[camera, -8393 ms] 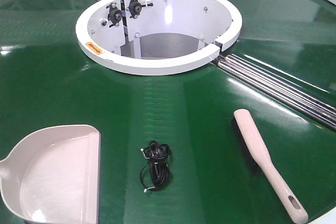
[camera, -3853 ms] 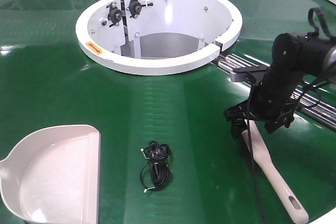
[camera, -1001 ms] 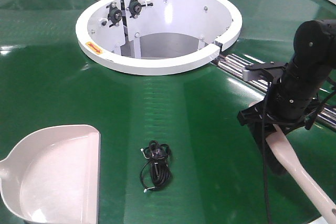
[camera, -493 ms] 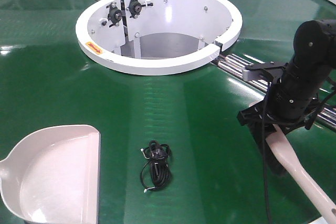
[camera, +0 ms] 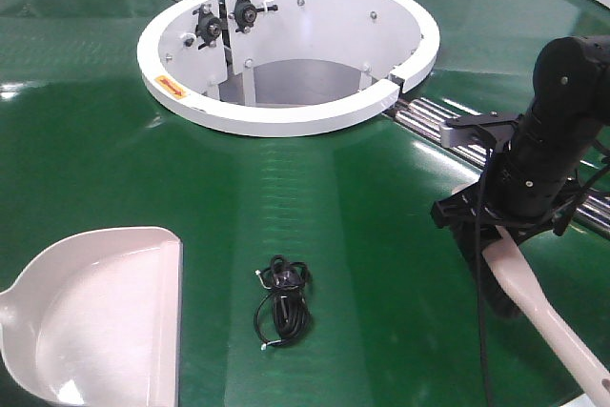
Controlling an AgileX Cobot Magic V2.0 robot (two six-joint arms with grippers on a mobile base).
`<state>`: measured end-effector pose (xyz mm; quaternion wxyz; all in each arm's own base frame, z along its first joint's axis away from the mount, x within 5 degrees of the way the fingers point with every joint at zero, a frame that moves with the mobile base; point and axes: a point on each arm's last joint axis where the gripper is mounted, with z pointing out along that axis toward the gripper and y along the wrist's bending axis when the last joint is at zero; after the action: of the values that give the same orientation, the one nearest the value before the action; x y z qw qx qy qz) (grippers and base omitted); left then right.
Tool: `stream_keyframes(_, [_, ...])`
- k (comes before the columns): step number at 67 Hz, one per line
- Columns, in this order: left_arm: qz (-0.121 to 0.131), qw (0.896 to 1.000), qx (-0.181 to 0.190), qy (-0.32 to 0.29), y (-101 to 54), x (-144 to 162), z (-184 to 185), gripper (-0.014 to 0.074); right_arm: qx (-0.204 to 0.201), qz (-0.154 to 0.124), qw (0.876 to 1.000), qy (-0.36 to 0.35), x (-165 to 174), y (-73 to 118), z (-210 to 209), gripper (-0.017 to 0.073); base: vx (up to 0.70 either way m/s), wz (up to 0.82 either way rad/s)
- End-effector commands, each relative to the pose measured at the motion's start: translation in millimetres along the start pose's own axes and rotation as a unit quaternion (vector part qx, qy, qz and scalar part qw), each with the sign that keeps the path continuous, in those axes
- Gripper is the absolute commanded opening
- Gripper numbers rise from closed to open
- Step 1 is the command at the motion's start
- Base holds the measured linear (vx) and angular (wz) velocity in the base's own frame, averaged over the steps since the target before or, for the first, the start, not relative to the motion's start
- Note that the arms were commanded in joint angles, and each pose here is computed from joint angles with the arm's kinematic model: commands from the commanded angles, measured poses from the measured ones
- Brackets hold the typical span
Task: Clean and inspect green conveyor with broom and dustpan
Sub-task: 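Reach to the cream dustpan and grasp its handle with the left gripper, then slide the dustpan with the left gripper up against the black cable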
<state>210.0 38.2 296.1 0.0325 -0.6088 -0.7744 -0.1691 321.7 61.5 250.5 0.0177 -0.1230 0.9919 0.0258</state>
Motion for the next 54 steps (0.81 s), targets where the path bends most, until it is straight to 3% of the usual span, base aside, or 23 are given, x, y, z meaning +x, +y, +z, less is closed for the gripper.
stream_keyframes(1, [-0.009,1.0,0.008,0.013,9.5,4.4,2.4,0.0579,0.0,-0.002,1.0,-0.009,8.1,1.3,-22.8,-0.0006,0.0,0.0])
stream_keyframes(10, [-0.014,0.999,0.041,0.019,21.6,4.5,19.5,0.0579,0.0,-0.002,1.0,-0.009,8.1,1.3,-22.8,-0.0006,0.0,0.0])
stream_keyframes(28, [-0.01,0.998,0.049,0.024,44.8,1.1,27.6,0.0579,0.0,-0.002,1.0,-0.009,8.1,1.3,-22.8,-0.0006,0.0,0.0])
stream_keyframes(54, [0.0,0.996,0.08,0.04,53.2,-0.7,48.4,0.0579,0.0,-0.002,1.0,-0.009,8.1,1.3,-22.8,-0.0005,0.0,0.0])
